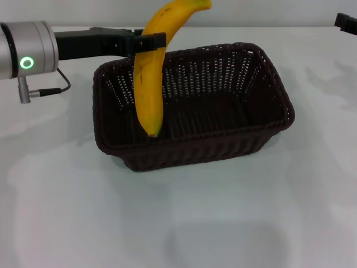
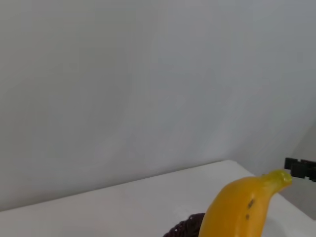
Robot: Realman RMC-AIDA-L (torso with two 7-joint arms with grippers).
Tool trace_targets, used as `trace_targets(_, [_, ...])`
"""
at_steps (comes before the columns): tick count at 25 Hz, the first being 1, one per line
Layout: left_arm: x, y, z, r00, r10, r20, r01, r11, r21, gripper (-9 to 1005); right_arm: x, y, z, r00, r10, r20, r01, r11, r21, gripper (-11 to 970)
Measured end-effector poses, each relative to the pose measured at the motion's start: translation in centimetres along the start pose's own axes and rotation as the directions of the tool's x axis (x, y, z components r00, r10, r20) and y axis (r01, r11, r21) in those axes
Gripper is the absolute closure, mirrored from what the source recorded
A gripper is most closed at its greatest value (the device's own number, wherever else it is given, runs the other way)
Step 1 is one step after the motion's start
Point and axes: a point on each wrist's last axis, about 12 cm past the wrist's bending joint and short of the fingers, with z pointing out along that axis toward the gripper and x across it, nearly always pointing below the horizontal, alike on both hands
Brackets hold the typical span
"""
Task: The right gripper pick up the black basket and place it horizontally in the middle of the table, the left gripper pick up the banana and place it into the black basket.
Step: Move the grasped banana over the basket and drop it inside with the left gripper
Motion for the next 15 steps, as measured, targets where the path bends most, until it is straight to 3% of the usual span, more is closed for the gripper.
trace_targets(9, [-0.20, -0.06, -0.57, 0.998, 0.009, 0.057, -0.010, 1.000, 0.018, 499, 0.16, -0.03, -0.18, 1.000, 0.002, 0.005, -0.002, 1.000, -0.013, 102])
trace_targets(12, [-0.23, 0.00, -0.66, 0.998, 0.009, 0.061, -0.010, 1.000, 0.016, 292, 0.21, -0.01, -0.18, 1.000, 0.003, 0.004, -0.003, 1.000, -0.014, 102])
trace_targets(15, [-0.24, 0.09, -0.67, 0.998, 0.013, 0.062, -0.013, 1.000, 0.008, 186, 0.26, 0.00, -0.20, 1.000, 0.003, 0.003, -0.003, 1.000, -0.015, 102])
